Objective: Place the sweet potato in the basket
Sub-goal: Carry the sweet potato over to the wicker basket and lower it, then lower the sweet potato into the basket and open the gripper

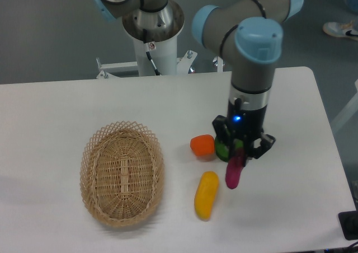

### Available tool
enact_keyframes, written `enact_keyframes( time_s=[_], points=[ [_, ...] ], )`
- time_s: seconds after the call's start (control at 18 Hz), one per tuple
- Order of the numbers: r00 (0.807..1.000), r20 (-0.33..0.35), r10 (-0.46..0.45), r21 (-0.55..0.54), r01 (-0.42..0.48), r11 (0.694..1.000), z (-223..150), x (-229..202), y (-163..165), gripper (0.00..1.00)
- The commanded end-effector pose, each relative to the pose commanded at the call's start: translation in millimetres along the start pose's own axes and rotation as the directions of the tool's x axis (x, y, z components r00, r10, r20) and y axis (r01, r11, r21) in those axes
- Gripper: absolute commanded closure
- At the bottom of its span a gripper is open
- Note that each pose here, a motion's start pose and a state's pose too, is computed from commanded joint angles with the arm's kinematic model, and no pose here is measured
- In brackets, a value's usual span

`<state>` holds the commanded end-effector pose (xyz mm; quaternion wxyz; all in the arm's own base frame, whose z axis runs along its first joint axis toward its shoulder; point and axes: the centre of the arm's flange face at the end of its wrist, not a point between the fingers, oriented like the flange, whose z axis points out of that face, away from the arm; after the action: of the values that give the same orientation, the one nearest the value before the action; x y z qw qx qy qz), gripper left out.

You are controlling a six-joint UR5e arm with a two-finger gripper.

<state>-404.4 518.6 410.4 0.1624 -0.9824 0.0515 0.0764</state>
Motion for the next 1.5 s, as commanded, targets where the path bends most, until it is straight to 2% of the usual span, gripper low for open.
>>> enact_keyframes(
  time_s=[0.22,0.56,0.78,1.0,1.11,1.28,1.5],
  points=[
    [0.998,0.013,-0.065,0.017,0.065,0.998,10.7,42.2,-37.7,0.75],
    [1.000,0.010,-0.015,-0.107,0.016,0.994,48.0,146.5,-68.1,0.75],
    [0.999,-0.030,-0.014,-0.145,0.009,0.989,71.9,184.2,-62.8,0.75],
    [0.999,-0.011,0.050,-0.185,-0.051,0.981,101.1,217.1,-56.3,0.75],
    [0.996,-0.029,0.079,-0.215,-0.083,0.973,120.5,225.2,-46.4,0.75],
    [0.984,-0.064,0.164,-0.227,-0.175,0.958,131.7,230.4,-42.7,0.75],
    [0.970,-0.109,0.217,-0.254,-0.238,0.938,152.1,245.3,-33.4,0.75]
  ],
)
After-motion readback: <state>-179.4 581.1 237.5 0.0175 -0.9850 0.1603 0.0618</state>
